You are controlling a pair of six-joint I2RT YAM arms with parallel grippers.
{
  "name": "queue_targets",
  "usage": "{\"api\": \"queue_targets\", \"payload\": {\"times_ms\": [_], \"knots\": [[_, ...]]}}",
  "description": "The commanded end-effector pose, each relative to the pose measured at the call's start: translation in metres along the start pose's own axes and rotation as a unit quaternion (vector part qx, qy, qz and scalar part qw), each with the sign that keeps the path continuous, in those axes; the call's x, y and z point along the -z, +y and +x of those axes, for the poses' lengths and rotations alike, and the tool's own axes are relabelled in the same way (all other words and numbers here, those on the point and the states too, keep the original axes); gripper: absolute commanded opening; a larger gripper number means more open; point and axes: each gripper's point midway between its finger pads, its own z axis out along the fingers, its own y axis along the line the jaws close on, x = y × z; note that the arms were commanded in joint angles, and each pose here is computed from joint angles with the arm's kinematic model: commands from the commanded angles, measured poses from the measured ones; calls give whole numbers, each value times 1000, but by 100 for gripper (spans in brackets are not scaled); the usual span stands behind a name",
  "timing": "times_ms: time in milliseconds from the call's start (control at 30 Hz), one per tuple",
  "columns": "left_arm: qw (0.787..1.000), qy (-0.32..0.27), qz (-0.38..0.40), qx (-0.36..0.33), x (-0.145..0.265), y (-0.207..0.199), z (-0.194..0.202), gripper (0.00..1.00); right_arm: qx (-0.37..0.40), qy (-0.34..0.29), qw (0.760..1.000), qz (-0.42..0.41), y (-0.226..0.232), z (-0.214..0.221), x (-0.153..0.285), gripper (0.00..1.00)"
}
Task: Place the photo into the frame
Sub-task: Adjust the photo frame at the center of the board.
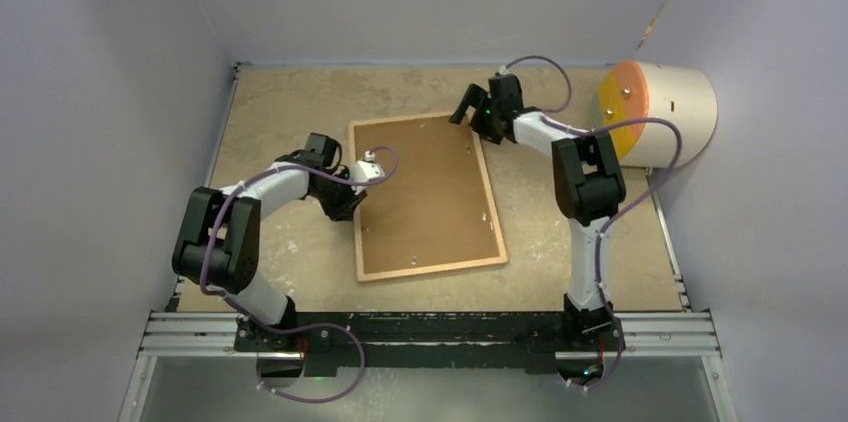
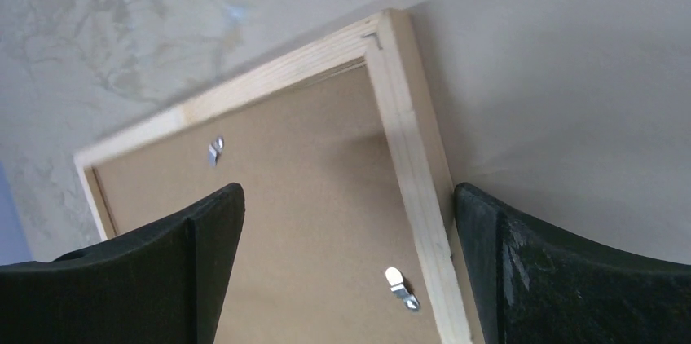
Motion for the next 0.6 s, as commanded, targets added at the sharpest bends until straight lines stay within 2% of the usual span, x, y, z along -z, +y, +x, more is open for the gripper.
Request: {"api": "queue_targets", "payload": {"times_ms": [0,100,167,233,300,467,567], "knots": [[997,-1,61,-49,-15,-48,-31,26,64,116,986,-99,92,76,-22,99],[994,-5,86,-70,-16,-66,-48,38,106,149,973,-139,147,107,-37,99],[992,-11,106,-73,-8,-75,-55,56,130,165,964,-161,174,121,-41,99],[990,-13,117,-81,3,-82,-58,71,141,169,960,-174,188,122,-40,99],[989,-16,114,-98,17,-85,-59,81,151,153,962,-169,191,109,-34,99],[985,-23,102,-138,57,-84,-61,87,140,47,980,-135,174,21,-2,99],[986,-45,85,-133,82,-62,-73,88,113,1,988,-101,143,-26,26,99]]}}
